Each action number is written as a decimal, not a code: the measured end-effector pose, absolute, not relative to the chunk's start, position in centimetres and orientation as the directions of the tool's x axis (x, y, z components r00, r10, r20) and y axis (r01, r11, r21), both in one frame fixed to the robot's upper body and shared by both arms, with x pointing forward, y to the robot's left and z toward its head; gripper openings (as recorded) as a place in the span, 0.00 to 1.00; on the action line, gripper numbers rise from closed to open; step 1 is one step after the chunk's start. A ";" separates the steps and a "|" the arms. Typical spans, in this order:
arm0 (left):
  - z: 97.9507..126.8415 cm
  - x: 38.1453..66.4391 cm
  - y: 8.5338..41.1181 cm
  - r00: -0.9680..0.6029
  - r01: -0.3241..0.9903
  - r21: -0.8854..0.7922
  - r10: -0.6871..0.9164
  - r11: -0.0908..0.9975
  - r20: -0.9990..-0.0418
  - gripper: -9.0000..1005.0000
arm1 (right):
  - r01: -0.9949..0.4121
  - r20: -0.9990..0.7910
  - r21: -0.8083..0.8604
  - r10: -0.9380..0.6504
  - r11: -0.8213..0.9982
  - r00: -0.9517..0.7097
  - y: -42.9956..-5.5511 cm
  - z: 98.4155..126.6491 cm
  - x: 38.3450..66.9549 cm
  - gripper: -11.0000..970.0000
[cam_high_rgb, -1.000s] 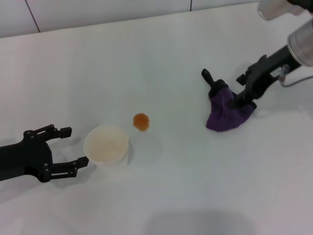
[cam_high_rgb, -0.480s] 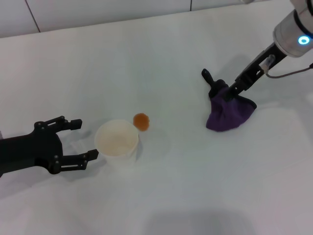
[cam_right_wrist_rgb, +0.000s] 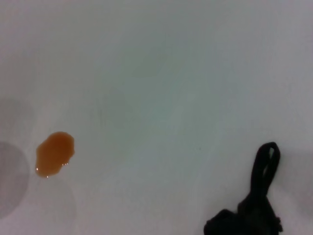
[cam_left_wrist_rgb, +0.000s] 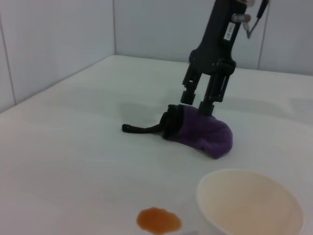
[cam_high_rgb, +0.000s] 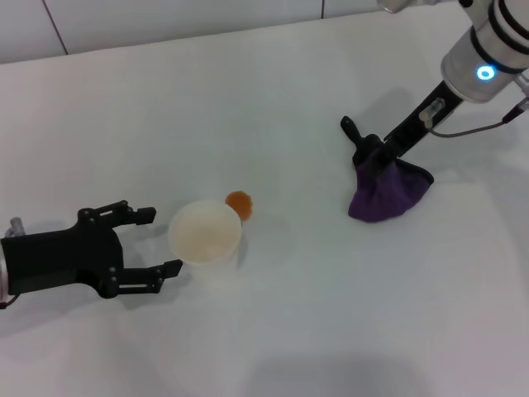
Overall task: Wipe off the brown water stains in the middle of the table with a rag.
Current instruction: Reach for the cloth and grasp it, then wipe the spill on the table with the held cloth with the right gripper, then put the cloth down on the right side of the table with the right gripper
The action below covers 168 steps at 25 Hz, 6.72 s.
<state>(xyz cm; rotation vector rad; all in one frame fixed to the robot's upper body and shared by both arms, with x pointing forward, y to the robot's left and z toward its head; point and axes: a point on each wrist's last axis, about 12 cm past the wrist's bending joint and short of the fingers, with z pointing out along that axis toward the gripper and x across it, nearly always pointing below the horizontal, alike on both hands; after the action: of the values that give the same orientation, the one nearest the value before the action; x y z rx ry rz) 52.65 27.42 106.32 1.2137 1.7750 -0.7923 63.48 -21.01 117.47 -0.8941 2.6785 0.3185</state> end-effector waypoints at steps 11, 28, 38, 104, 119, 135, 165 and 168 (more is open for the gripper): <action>106.1 52.6 26.6 -0.184 0.949 -0.044 0.434 0.313 -0.882 0.89 | -0.602 -0.332 0.128 -0.538 0.788 -0.775 -19.8 116.2 64.3 0.74; 106.0 52.5 26.4 -0.174 0.951 -0.037 0.435 0.305 -0.883 0.89 | -0.683 -0.307 0.058 -0.638 0.729 -0.707 -18.6 115.4 63.9 0.30; 106.0 52.5 26.3 -0.174 0.952 -0.038 0.434 0.303 -0.884 0.89 | -0.799 -0.327 0.050 -0.746 0.599 -0.580 -14.6 116.3 63.4 0.11; 105.1 52.4 25.4 -0.186 0.949 -0.052 0.420 0.310 -0.888 0.89 | -0.937 -0.444 -0.117 -0.861 0.330 -0.248 -6.1 115.0 64.1 0.10; 105.2 52.3 25.2 -0.181 0.955 -0.058 0.416 0.292 -0.891 0.88 | -0.981 -0.468 -0.007 -0.868 0.194 -0.168 -4.2 115.2 61.7 0.10; 104.8 51.9 25.5 -0.197 0.952 -0.074 0.410 0.297 -0.890 0.88 | -0.945 -0.463 -0.126 -0.860 0.303 -0.214 -6.5 114.4 64.5 0.10; 103.3 49.4 27.3 -0.233 0.938 -0.090 0.418 0.335 -0.878 0.88 | -0.949 -0.471 -0.086 -0.852 0.302 -0.229 -6.6 114.2 63.8 0.10; 103.2 48.9 27.7 -0.241 0.935 -0.097 0.408 0.341 -0.881 0.89 | -0.945 -0.464 -0.076 -0.850 0.319 -0.250 -6.9 114.1 63.8 0.10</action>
<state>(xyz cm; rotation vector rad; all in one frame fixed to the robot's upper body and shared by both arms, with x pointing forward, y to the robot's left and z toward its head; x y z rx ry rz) 48.86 27.74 103.16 1.1886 1.8100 -0.8350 63.85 -6.93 114.14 -1.5881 2.1692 0.3035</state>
